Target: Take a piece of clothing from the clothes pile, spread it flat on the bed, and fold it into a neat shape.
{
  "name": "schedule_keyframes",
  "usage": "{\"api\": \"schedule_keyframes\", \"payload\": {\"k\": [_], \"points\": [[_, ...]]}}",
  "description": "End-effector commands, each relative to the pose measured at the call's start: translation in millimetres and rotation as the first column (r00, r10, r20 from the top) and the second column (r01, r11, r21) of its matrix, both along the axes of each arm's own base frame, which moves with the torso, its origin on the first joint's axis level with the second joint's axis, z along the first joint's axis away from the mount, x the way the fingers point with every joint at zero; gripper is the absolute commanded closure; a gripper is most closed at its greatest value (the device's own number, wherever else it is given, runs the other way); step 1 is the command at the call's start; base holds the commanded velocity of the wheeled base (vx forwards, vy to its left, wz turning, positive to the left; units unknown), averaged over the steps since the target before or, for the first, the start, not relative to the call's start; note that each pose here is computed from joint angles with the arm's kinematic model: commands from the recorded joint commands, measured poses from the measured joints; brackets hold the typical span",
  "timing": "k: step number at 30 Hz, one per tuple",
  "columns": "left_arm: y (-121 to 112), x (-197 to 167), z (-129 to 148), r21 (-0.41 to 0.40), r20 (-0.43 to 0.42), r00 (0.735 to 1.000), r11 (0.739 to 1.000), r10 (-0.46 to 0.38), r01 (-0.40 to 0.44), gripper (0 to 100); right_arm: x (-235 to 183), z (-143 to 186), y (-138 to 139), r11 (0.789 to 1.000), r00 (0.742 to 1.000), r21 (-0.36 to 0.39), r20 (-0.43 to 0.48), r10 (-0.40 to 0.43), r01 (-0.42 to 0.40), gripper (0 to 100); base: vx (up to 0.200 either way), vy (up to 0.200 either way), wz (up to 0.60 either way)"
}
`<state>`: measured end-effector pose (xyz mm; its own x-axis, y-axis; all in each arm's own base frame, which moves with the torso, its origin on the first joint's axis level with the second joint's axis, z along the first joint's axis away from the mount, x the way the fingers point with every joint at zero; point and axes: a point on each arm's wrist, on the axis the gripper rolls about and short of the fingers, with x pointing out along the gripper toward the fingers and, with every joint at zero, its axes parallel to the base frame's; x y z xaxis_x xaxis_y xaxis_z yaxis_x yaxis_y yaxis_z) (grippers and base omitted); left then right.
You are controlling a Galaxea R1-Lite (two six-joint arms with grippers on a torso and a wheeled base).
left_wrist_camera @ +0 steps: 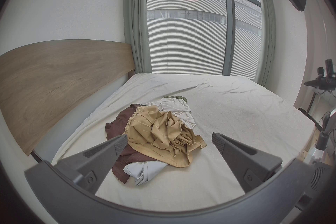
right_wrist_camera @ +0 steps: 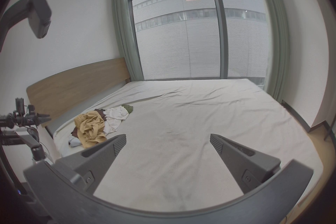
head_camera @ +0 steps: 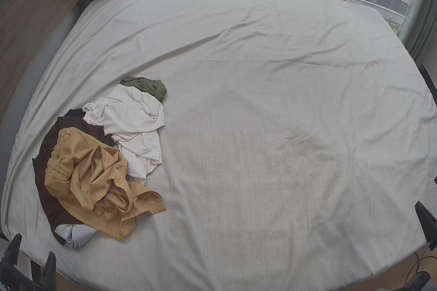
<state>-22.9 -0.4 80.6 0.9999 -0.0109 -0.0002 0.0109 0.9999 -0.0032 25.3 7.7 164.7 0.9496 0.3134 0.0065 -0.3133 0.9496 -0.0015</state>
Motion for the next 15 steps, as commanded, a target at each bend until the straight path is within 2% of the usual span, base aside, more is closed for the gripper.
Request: {"api": "schedule_keyframes", "payload": {"k": [1,5,11,15], "points": [[0.0,0.1,-5.2,0.002,-0.001,1.000,1.000,0.000,0.000,0,48.1,28.5,15.5,0.994,0.989,0.041,-0.111,0.102,-0.098,0,0.000,0.000,0.00],[0.0,0.1,-5.2,0.003,-0.001,1.000,1.000,0.000,0.000,0,71.1,40.0,28.3,0.982,0.977,0.117,-0.138,0.165,-0.149,0,0.000,0.000,0.00],[0.0,0.1,-5.2,0.002,-0.001,1.000,1.000,-0.001,0.001,0,102.8,45.8,55.1,0.956,0.940,0.159,-0.202,0.274,-0.245,0,0.000,0.000,0.00],[0.0,0.1,-5.2,-0.003,-0.001,1.000,1.000,-0.001,0.001,0,127.0,49.7,71.5,0.946,0.927,0.191,-0.222,0.302,-0.262,0,0.000,0.000,0.00]]}}
